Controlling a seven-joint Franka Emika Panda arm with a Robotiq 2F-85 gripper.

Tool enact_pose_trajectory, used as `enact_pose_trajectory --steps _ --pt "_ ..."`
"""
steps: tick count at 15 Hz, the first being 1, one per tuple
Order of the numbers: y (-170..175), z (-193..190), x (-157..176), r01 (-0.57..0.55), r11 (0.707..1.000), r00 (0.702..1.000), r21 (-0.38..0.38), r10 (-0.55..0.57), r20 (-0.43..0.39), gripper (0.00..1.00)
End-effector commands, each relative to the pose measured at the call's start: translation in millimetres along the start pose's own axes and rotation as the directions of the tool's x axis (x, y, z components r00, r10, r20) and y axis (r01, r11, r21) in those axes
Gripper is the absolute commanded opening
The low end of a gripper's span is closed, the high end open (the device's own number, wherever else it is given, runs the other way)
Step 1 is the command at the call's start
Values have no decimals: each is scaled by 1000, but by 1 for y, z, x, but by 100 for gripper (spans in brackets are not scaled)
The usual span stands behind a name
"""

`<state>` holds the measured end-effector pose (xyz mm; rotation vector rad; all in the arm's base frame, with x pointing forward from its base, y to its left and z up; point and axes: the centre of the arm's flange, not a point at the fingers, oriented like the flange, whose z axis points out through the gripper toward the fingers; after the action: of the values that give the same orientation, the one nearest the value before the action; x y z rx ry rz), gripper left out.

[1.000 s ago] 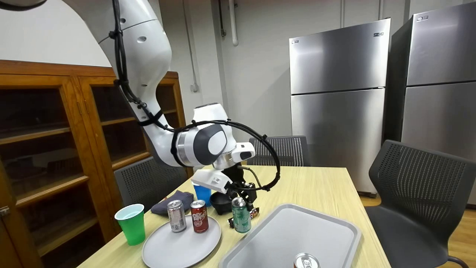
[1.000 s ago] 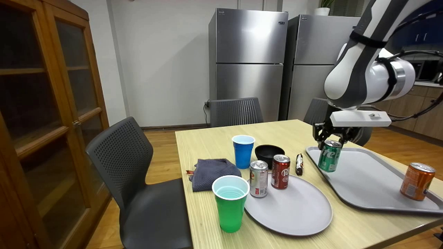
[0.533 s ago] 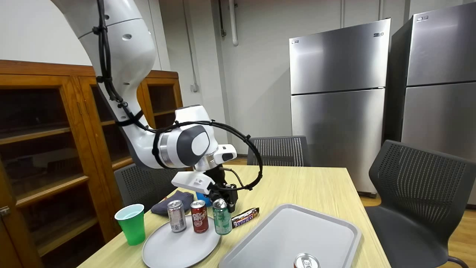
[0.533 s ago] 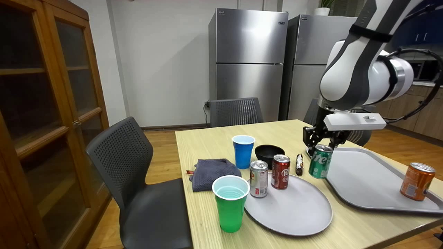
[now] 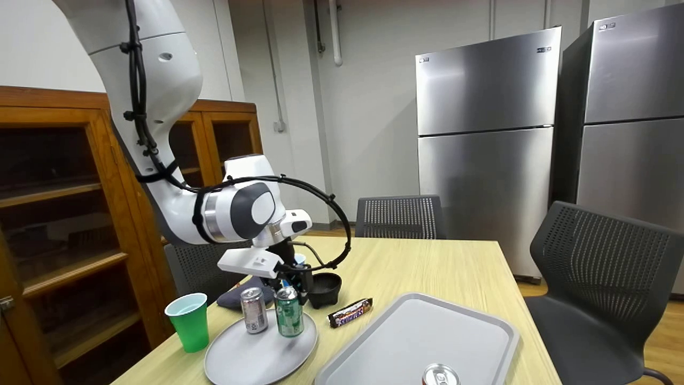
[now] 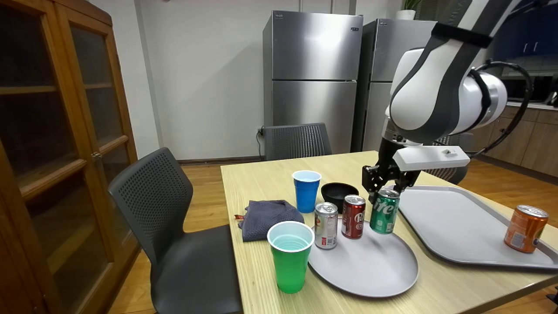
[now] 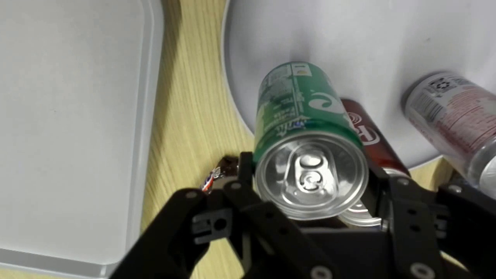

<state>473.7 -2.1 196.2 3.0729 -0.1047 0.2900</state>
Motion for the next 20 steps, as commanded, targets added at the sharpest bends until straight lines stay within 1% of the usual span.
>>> enact_pose_trajectory --steps 1,7,12,20 --pt "-18 -17 -9 95 995 996 36 -95 -5 39" --pt "-41 -16 -17 203 976 979 73 -204 3 39" --pt "-55 -13 -21 284 954 958 99 -285 -1 39" --pt "-77 0 -26 397 913 917 97 -398 -10 39"
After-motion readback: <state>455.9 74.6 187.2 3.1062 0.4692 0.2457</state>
